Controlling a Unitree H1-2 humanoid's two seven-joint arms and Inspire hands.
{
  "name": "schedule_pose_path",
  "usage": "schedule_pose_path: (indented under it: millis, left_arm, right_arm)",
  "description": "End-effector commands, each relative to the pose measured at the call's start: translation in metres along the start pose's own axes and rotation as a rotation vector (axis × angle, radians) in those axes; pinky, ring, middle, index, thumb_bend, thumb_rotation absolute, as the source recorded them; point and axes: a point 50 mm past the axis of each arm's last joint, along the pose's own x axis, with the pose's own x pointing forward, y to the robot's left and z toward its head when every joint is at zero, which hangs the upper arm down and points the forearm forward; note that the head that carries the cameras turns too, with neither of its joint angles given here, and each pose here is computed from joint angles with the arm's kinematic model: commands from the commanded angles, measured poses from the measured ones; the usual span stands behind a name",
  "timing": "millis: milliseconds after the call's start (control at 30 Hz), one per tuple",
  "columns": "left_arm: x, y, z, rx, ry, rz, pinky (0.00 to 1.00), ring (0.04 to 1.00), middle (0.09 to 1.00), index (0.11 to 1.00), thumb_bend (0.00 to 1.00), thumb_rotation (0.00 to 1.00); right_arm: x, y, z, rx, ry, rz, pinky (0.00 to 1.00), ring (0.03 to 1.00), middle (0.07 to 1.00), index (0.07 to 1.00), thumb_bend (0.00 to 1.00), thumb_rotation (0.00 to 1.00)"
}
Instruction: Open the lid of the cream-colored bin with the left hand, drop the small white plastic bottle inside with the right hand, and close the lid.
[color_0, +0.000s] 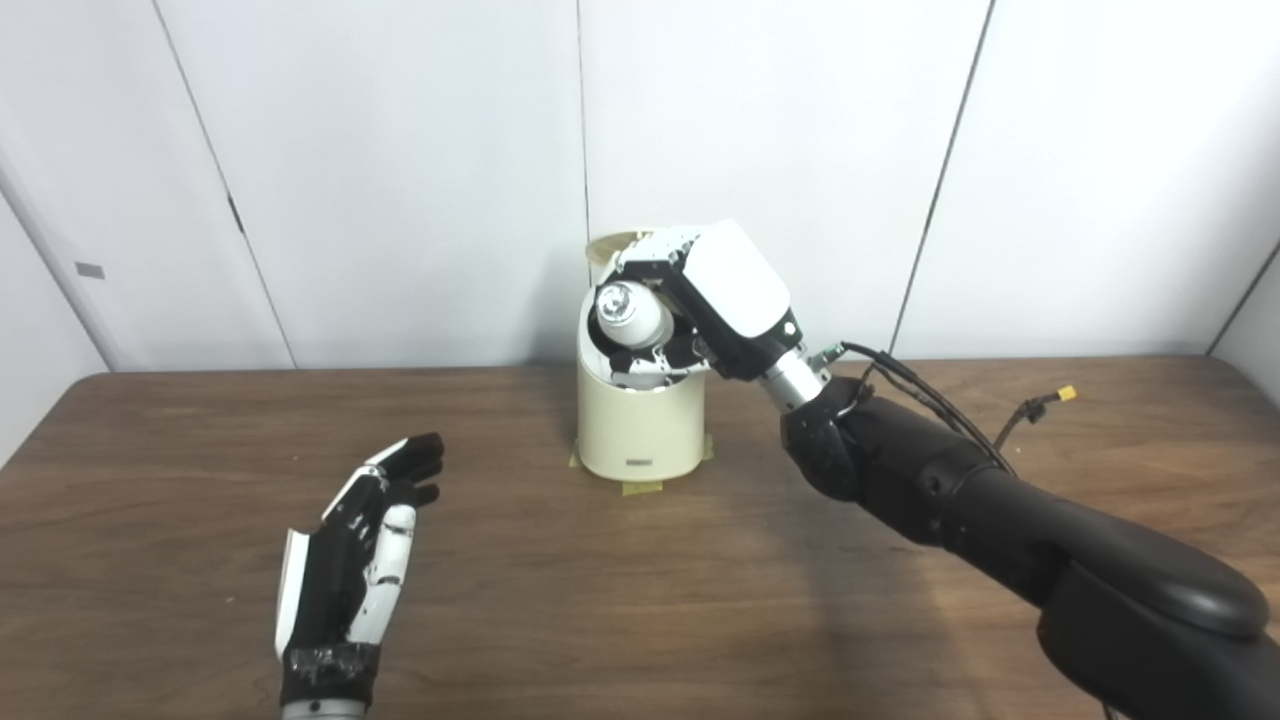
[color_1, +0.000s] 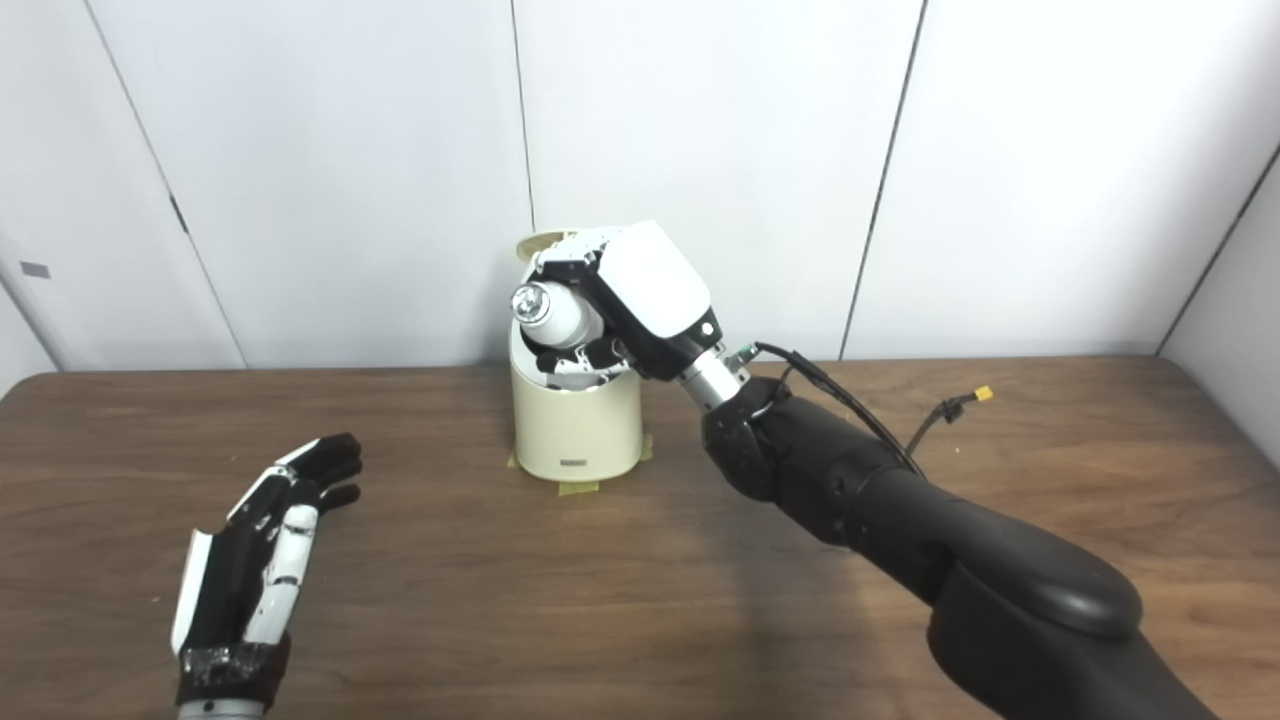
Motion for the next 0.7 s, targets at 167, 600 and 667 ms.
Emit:
schedule_pose_path:
  millis: [167, 600, 667]
  left_arm:
    - [-0.0143, -0.0012, 0.0020, -0.013, -0.018, 0.012, 0.77, 0.804, 0.802, 0.783, 0.26, 0.72]
    - [-0.0150, -0.0013, 0.0019, -0.016, -0.013, 0.012, 0.76, 0.800, 0.800, 0.785, 0.26, 0.72]
    - [-0.0150, -0.0012, 0.0016, -0.017, -0.014, 0.011, 0.77, 0.802, 0.801, 0.787, 0.27, 0.72]
  right_arm:
    - [0.0202, -0.0189, -0.0064, -0.009, -0.015, -0.059, 0.48, 0.549, 0.578, 0.491, 0.52, 0.13]
    - [0.0193, -0.0186, -0.0068, -0.010, -0.011, -0.065, 0.50, 0.583, 0.614, 0.614, 0.97, 0.11]
    - [0.0189, -0.0185, -0.0070, -0.010, -0.010, -0.065, 0.50, 0.584, 0.615, 0.615, 0.97, 0.11]
